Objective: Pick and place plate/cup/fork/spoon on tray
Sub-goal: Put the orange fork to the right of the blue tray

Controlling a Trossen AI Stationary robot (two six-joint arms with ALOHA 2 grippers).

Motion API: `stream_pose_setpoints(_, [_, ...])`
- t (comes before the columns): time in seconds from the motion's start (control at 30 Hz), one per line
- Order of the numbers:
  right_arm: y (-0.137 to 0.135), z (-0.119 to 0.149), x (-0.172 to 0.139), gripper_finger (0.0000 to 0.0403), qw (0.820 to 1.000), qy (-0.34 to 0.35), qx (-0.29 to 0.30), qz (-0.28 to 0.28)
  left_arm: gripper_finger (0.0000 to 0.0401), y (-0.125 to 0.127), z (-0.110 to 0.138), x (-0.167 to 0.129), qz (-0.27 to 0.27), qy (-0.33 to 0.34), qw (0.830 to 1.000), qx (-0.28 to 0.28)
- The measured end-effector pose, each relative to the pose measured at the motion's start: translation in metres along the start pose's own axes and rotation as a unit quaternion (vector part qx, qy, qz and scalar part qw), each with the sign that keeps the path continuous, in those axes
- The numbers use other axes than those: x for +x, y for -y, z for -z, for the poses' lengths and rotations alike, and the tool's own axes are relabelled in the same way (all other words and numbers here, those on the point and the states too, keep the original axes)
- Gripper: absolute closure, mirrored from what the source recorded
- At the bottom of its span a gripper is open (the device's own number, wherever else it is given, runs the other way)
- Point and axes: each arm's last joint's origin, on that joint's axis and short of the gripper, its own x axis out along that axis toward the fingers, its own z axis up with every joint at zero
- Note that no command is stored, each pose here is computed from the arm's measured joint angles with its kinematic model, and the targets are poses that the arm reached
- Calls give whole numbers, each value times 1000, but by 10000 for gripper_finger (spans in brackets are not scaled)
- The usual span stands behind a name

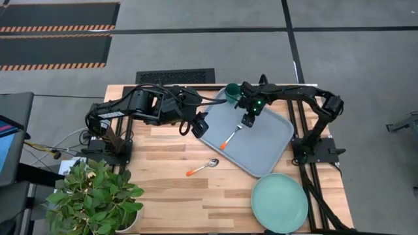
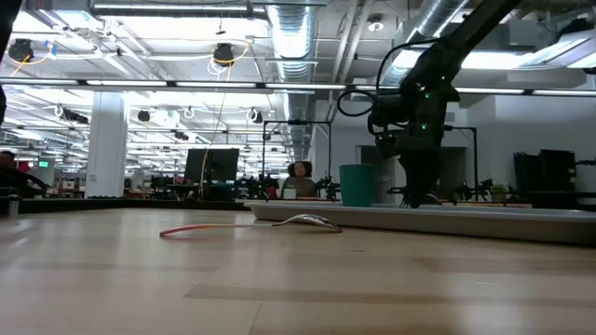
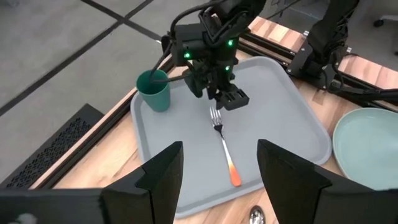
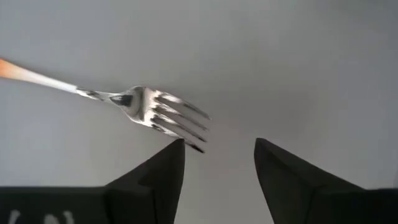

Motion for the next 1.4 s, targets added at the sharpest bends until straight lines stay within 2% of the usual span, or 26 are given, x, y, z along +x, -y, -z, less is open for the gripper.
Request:
stream_pose_setpoints(0.3, [-14,-7,5,227,999,21,-29,-5,207,0,0,0,-1,-2,1000,-3])
stream_pose_setpoints(0.53, [-17,-2,11,317,999,14,-34,-7,207,0,0,0,-1,-2,1000,-2])
stream_pose_setpoints(0.77, [-17,0,12,390,999,11,-41,-7,207,0,0,0,-1,-2,1000,6])
stream_pose_setpoints(0.97, [-17,4,5,397,999,5,-48,-7,207,-1,1,0,-2,-4,1000,7])
stream_pose_setpoints(1.2, [-20,11,-18,400,998,10,-61,14,207,-1,1,0,-2,-5,1000,8])
stream_pose_setpoints(1.4, [-19,26,-35,401,997,-27,-69,15,207,-1,1,0,-2,-5,1000,8])
